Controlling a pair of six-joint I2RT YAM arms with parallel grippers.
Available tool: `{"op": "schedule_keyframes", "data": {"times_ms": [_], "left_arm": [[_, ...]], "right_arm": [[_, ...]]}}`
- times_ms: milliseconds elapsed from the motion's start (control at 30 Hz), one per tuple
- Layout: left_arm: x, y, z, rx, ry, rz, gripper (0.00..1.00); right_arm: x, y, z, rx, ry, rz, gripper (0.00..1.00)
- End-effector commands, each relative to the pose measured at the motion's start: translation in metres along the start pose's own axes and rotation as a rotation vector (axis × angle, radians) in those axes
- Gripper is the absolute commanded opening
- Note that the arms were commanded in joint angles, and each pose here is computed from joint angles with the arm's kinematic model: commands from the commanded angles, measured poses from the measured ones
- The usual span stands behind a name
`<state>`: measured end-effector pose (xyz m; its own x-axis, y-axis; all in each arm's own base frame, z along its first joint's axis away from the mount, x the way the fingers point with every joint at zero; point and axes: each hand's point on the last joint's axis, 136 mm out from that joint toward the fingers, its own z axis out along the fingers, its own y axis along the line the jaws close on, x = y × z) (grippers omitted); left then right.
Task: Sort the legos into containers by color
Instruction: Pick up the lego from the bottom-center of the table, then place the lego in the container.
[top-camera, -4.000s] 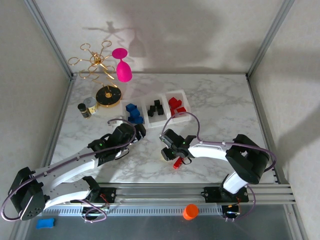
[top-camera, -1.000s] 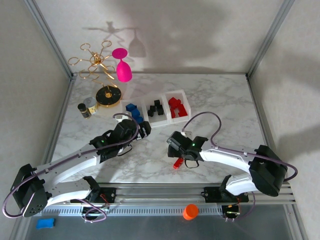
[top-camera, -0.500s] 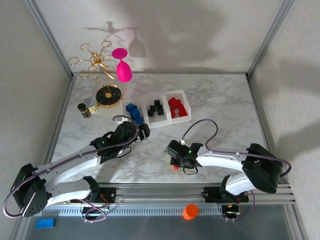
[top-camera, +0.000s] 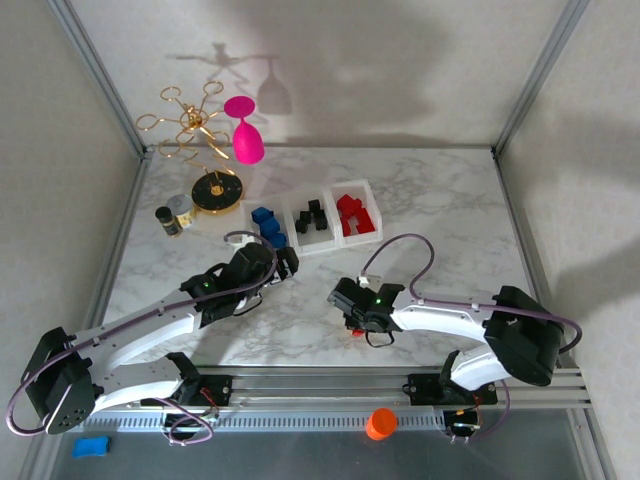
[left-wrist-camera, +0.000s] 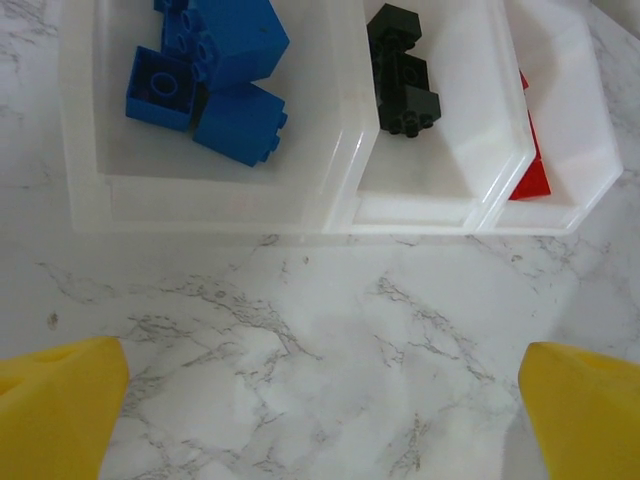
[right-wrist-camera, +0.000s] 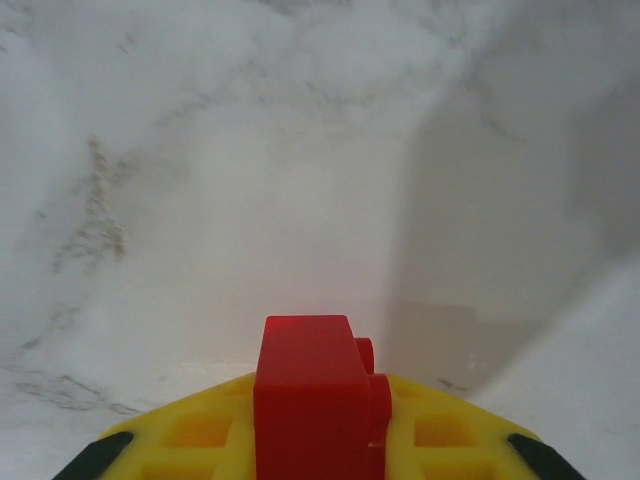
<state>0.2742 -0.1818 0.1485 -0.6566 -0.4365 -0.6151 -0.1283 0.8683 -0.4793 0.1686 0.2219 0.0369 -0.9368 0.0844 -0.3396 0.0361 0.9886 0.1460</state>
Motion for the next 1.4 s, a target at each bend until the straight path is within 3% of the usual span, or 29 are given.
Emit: {"op": "schedule_keyframes", "data": {"times_ms": [0, 200, 367, 567, 733, 900, 1100, 1267, 1367], "left_arm": [[-0.019, -0.004, -0.011, -0.015, -0.065, 0.012, 1.0], [-0.05, -0.017, -0.018, -0.013, -0.139, 0.017, 0.99], [-0.073, -0.027, -0.017, -0.009, -0.193, 0.019, 1.0], [-0.095, -0.031, -0.009, -0.028, -0.234, 0.005, 1.0], [-0.105, -0.02, 0.0, -0.062, -0.246, -0.012, 0.99], [-0.112, -0.006, 0.003, -0.091, -0.264, -0.038, 1.0], [-0.12, 0.005, 0.0, -0.119, -0.3, -0.047, 0.99], [-0.135, 0.03, -0.007, -0.205, -0.373, -0.043, 1.0], [-0.153, 0.067, -0.023, -0.359, -0.5, -0.063, 1.0]], "right_arm": [[-0.047, 0.007, -0.025, -0.005, -0.134, -0.024, 0.17], [-0.136, 0.013, -0.049, -0.032, -0.311, -0.051, 0.18], [-0.205, 0.021, -0.047, -0.041, -0.423, -0.078, 0.19], [-0.278, 0.029, -0.017, -0.043, -0.485, -0.094, 0.2], [-0.319, 0.028, 0.015, -0.012, -0.498, -0.111, 0.25], [-0.337, 0.031, 0.026, 0.014, -0.531, -0.164, 0.43], [-0.345, 0.024, -0.02, 0.01, -0.626, -0.16, 0.67], [-0.341, -0.02, -0.063, 0.035, -0.727, -0.069, 0.96], [-0.335, -0.075, -0.074, 0.111, -0.775, 0.035, 0.99]]}}
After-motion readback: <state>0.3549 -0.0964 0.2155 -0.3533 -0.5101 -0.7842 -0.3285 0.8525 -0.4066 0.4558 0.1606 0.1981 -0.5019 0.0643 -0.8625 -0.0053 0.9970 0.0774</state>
